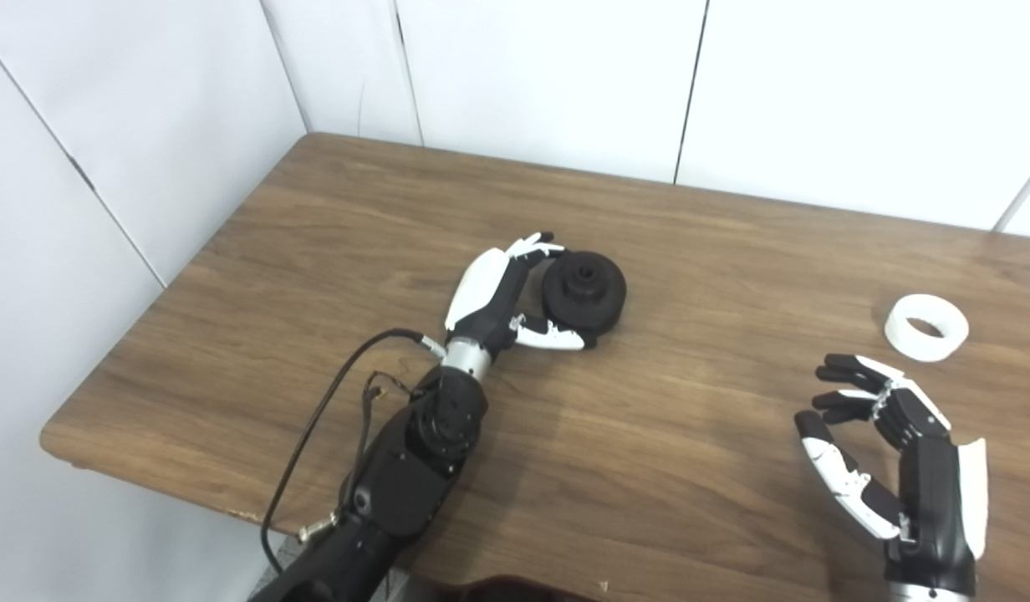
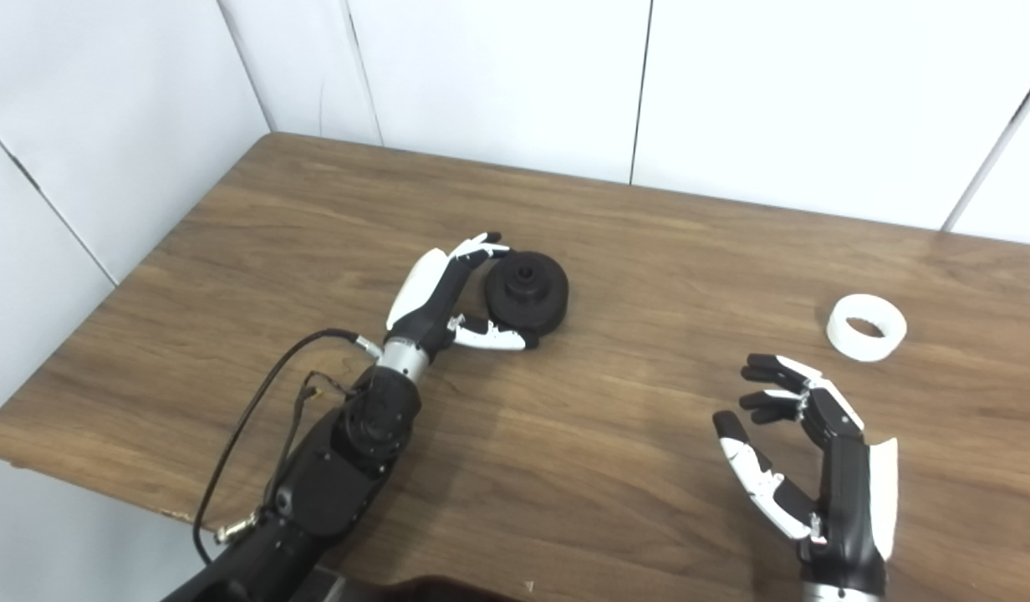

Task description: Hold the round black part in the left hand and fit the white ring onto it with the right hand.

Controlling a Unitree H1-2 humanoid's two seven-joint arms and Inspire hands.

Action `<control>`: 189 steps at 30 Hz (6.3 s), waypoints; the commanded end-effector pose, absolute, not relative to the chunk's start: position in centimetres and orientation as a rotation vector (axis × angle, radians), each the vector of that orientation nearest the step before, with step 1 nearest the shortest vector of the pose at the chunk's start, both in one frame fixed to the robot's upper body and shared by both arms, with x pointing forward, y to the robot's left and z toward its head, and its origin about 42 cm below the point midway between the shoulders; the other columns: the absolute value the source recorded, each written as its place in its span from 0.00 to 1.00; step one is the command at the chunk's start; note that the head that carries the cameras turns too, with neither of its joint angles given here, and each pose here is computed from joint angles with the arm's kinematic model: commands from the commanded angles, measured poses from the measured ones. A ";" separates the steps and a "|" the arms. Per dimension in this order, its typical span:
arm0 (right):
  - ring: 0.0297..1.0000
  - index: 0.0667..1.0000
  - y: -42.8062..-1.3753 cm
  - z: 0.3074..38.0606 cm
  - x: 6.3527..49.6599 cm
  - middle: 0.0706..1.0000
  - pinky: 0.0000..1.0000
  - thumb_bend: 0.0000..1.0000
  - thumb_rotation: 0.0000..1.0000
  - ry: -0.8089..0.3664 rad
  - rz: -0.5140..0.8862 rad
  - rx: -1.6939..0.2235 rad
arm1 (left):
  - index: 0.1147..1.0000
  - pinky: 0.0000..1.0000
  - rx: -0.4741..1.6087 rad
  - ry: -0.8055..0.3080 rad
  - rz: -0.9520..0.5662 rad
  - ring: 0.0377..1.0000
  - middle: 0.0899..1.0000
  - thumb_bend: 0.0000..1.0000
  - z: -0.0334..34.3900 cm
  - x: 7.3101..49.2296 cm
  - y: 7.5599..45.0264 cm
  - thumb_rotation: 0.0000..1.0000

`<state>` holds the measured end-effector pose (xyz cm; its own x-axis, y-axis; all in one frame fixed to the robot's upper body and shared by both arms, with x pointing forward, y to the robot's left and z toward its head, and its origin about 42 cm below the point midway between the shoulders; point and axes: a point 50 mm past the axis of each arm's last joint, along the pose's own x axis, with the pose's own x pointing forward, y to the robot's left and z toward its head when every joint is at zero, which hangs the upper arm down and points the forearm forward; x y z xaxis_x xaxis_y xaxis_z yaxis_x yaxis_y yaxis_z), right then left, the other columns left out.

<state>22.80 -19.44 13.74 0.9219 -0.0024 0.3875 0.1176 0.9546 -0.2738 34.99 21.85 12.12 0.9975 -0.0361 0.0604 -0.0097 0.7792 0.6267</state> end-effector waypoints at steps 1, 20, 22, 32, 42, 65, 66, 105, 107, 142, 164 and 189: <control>0.53 0.65 -17.6 13.7 21.5 0.63 0.47 0.48 0.35 -0.385 -0.108 -0.225 | 0.43 0.89 0.698 -0.084 -0.050 0.96 0.93 0.52 12.6 34.1 21.4 0.07; 0.54 0.65 -16.8 14.1 21.7 0.63 0.48 0.47 0.32 -0.382 -0.117 -0.216 | 0.43 0.91 0.682 -0.111 -0.269 0.96 0.94 0.52 13.5 26.8 17.6 0.08; 0.54 0.65 -16.6 14.1 21.7 0.62 0.48 0.46 0.32 -0.381 -0.116 -0.218 | 0.43 0.94 0.679 -0.117 -0.292 0.96 0.94 0.52 13.5 26.3 17.4 0.08; 0.53 0.64 -15.6 14.7 21.9 0.62 0.47 0.46 0.28 -0.385 -0.120 -0.195 | 0.43 1.00 0.725 -0.160 -0.392 0.96 0.92 0.52 13.8 25.0 16.2 0.08; 0.53 0.64 -14.8 15.3 21.9 0.61 0.46 0.45 0.28 -0.374 -0.128 -0.198 | 0.43 1.00 0.827 -0.200 -0.431 1.00 0.94 0.52 14.5 24.7 16.0 0.08; 0.55 0.65 -17.5 15.7 23.5 0.62 0.46 0.44 0.32 -0.400 -0.263 -0.262 | 0.43 1.00 0.850 -0.184 -0.431 1.00 0.97 0.52 14.0 24.8 18.6 0.08; 0.54 0.64 -17.8 15.8 23.7 0.62 0.46 0.44 0.29 -0.403 -0.276 -0.262 | 0.43 1.00 0.849 -0.186 -0.436 1.00 0.97 0.52 13.9 24.8 18.8 0.08; 0.82 0.84 -26.3 25.2 40.1 0.85 0.67 0.67 0.59 -0.254 -0.136 -1.188 | 0.43 1.00 0.826 -0.194 -0.444 1.00 0.96 0.52 14.1 24.0 18.8 0.08; 0.86 0.88 -26.7 25.5 41.0 0.87 0.71 0.70 0.63 -0.203 -0.087 -1.223 | 0.43 1.00 0.827 -0.196 -0.443 1.00 0.96 0.52 14.1 24.0 18.7 0.08; 0.89 0.84 -29.9 25.2 43.6 0.82 0.89 0.91 0.52 0.014 0.204 -1.406 | 0.43 1.00 0.830 -0.193 -0.427 1.00 0.95 0.52 14.4 24.1 19.2 0.08; 0.74 0.70 -29.6 23.5 43.2 0.66 0.78 0.80 0.33 -0.092 0.163 -1.353 | 0.43 1.00 0.835 -0.194 -0.425 1.00 0.95 0.52 14.6 24.3 19.0 0.08; 0.68 0.49 -27.2 19.6 42.2 0.56 0.80 0.55 0.17 -0.137 0.002 -1.237 | 0.43 1.00 0.833 -0.188 -0.420 1.00 0.96 0.52 14.7 24.1 18.7 0.08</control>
